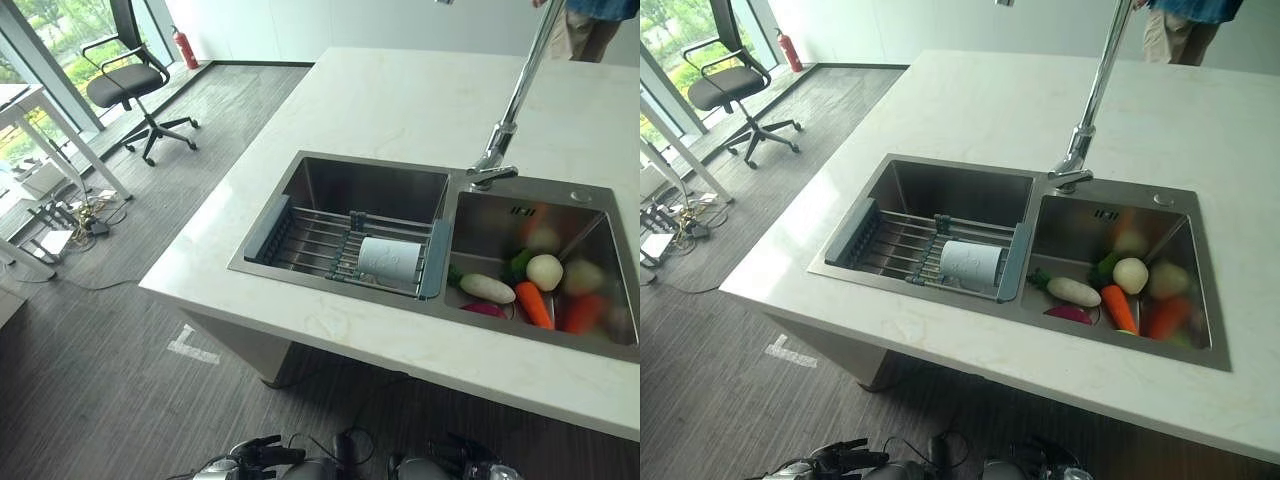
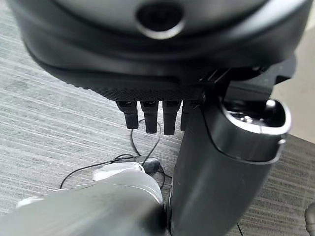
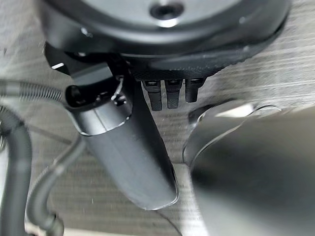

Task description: Place the dishes in the dishwasher.

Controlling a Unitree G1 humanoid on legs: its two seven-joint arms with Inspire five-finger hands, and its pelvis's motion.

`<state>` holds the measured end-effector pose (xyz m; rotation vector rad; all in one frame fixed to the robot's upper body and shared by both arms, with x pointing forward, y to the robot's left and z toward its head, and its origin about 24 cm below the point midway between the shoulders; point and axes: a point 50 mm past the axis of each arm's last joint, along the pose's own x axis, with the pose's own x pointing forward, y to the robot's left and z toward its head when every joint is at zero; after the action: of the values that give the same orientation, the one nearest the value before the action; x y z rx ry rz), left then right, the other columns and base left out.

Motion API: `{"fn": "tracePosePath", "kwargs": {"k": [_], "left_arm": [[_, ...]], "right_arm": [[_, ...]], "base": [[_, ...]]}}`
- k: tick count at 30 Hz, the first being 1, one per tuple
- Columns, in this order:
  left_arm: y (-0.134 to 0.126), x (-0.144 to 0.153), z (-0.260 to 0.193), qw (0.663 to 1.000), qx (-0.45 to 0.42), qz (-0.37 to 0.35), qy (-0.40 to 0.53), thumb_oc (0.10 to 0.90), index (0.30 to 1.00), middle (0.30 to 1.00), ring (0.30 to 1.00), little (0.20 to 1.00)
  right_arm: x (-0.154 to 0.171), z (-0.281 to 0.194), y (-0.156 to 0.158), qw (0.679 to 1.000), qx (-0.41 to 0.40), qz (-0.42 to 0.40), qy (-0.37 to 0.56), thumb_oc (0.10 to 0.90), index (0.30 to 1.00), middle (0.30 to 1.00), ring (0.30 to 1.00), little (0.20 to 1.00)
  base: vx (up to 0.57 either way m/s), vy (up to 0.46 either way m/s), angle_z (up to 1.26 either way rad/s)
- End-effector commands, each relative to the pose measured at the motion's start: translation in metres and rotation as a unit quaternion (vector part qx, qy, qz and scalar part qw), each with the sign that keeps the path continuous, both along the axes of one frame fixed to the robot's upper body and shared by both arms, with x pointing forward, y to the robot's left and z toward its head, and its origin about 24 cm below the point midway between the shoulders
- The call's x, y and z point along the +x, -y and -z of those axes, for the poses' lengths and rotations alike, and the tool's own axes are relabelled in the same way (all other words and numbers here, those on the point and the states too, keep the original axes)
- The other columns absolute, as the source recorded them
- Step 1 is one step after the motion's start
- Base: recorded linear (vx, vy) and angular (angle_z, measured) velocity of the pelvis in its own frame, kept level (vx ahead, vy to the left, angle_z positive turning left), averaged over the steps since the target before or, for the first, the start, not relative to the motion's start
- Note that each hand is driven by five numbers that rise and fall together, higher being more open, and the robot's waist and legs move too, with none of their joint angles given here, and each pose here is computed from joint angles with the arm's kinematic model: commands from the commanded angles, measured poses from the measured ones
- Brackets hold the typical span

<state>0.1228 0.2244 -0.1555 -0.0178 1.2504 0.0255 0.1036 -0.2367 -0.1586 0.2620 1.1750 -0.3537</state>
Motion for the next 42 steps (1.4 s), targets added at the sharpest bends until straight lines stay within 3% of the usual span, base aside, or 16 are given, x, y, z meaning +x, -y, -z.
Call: {"fn": "tracePosePath", "kwargs": {"k": [1, 6, 14, 23, 25, 27, 28, 33, 37, 39, 42], "left_arm": [[-0.009, -0.042, 0.009, 0.997, 0.025, 0.005, -0.074, 0.800, 0.900, 0.900, 0.900, 0.900], [-0.015, -0.042, 0.007, 0.997, 0.020, -0.035, -0.068, 0.800, 0.900, 0.900, 0.900, 0.900], [-0.009, -0.051, 0.011, 0.991, 0.015, -0.119, -0.055, 0.800, 0.900, 0.900, 0.900, 0.900], [-0.001, -0.041, 0.011, 0.994, 0.012, -0.099, -0.054, 0.800, 0.900, 0.900, 0.900, 0.900], [-0.005, -0.037, 0.010, 0.987, 0.014, -0.154, -0.041, 0.800, 0.900, 0.900, 0.900, 0.900], [-0.013, -0.039, 0.008, 0.980, 0.024, -0.192, -0.038, 0.800, 0.900, 0.900, 0.900, 0.900], [-0.024, -0.044, 0.006, 0.967, 0.032, -0.250, -0.027, 0.800, 0.900, 0.900, 0.900, 0.900], [-0.046, -0.049, 0.001, 0.929, 0.028, -0.367, 0.030, 0.800, 0.900, 0.900, 0.900, 0.900], [-0.076, -0.052, -0.011, 0.873, 0.085, -0.471, 0.095, 0.800, 0.900, 0.900, 0.900, 0.900], [-0.104, -0.059, -0.025, 0.817, 0.149, -0.543, 0.125, 0.800, 0.900, 0.900, 0.900, 0.900], [-0.165, -0.088, -0.072, 0.659, 0.330, -0.641, 0.214, 0.800, 0.900, 0.900, 0.900, 0.900]], "right_arm": [[0.018, -0.008, 0.008, 0.999, -0.005, -0.004, 0.032, 0.800, 0.900, 0.900, 0.900, 0.900], [0.014, -0.005, 0.000, 0.999, 0.006, -0.029, 0.025, 0.800, 0.900, 0.900, 0.900, 0.900], [0.011, -0.008, 0.016, 0.999, -0.008, -0.030, 0.035, 0.800, 0.900, 0.900, 0.900, 0.900], [0.017, -0.015, 0.034, 0.997, -0.047, 0.043, 0.052, 0.800, 0.900, 0.900, 0.900, 0.900], [0.010, -0.014, 0.036, 0.993, -0.041, 0.098, 0.052, 0.800, 0.900, 0.900, 0.900, 0.900], [0.003, -0.011, 0.033, 0.995, -0.048, 0.083, 0.028, 0.800, 0.900, 0.900, 0.900, 0.900], [-0.008, -0.006, 0.031, 0.995, -0.052, 0.087, 0.004, 0.800, 0.900, 0.900, 0.900, 0.900], [-0.011, -0.006, 0.033, 0.992, -0.046, 0.121, 0.010, 0.800, 0.900, 0.900, 0.900, 0.900], [-0.009, -0.009, 0.041, 0.990, -0.058, 0.132, 0.009, 0.800, 0.900, 0.900, 0.900, 0.900], [-0.010, -0.013, 0.051, 0.988, -0.063, 0.141, 0.011, 0.800, 0.900, 0.900, 0.900, 0.900], [-0.009, -0.017, 0.062, 0.986, -0.065, 0.154, 0.017, 0.800, 0.900, 0.900, 0.900, 0.900]], "base": [[0.00, 0.030, -0.51], [0.01, -0.116, -0.72], [0.07, -0.242, 0.02], [-0.01, 0.171, 0.01], [0.08, 0.282, 0.16], [0.08, 0.140, -0.15], [0.05, 0.068, -0.14], [0.04, 0.034, 0.01], [0.00, 0.012, -0.04], [0.00, -0.002, -0.02], [0.02, -0.049, 0.01]]}}
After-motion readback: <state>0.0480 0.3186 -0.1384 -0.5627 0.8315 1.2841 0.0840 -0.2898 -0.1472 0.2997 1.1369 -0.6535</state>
